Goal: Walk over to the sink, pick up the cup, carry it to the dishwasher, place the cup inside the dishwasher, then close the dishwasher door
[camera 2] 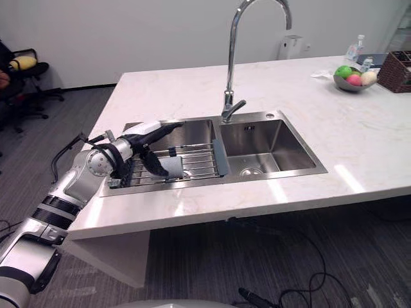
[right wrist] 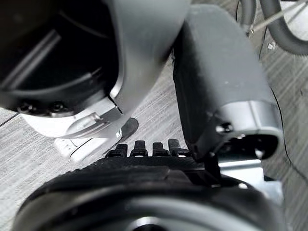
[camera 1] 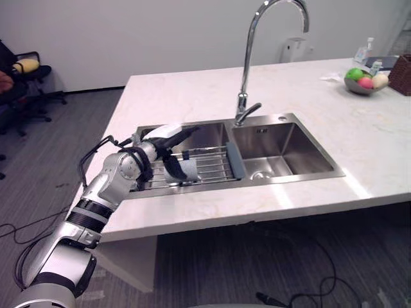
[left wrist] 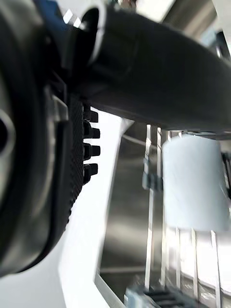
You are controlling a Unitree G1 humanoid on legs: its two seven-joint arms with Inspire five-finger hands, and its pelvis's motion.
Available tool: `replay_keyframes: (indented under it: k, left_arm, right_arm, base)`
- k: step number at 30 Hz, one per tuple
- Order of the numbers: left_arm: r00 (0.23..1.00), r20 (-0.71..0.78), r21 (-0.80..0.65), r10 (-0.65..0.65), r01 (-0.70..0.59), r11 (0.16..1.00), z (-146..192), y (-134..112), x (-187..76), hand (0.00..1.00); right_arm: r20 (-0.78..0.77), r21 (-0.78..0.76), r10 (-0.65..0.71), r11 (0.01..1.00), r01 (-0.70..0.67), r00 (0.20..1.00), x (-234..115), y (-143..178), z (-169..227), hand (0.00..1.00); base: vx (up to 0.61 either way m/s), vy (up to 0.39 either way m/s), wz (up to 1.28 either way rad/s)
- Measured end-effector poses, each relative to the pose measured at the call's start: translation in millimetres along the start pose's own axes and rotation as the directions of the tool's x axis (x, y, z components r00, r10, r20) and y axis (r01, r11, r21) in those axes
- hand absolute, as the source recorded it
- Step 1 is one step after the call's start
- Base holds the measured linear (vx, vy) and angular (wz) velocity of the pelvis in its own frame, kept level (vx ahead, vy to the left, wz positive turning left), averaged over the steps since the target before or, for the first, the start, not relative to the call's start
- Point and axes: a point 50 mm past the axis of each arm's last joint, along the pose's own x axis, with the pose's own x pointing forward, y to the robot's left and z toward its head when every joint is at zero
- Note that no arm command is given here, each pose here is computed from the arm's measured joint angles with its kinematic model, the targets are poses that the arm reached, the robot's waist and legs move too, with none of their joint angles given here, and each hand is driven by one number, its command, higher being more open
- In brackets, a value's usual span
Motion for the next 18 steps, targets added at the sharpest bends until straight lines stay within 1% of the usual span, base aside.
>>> replay_keyframes:
  k: [6,11,18]
  left_arm:
    - [0.998,-0.057,-0.003,-0.035,0.035,0.999,-11,-10,3,1.00]
    - [0.997,-0.068,-0.007,-0.020,0.019,1.000,-12,-15,5,1.00]
    - [0.997,-0.077,-0.024,-0.020,0.018,1.000,-15,-14,5,1.00]
  right_arm:
    - [0.007,-0.007,0.005,1.000,-0.005,1.000,1,2,3,1.00]
    - [0.007,-0.012,0.006,1.000,-0.006,1.000,1,2,4,1.00]
    - [0.008,-0.044,0.011,0.999,-0.010,1.000,1,4,9,1.00]
  base:
    - [0.00,-0.011,-0.02]
    - [-0.07,-0.054,-0.01]
    - [-0.01,-0.014,-0.01]
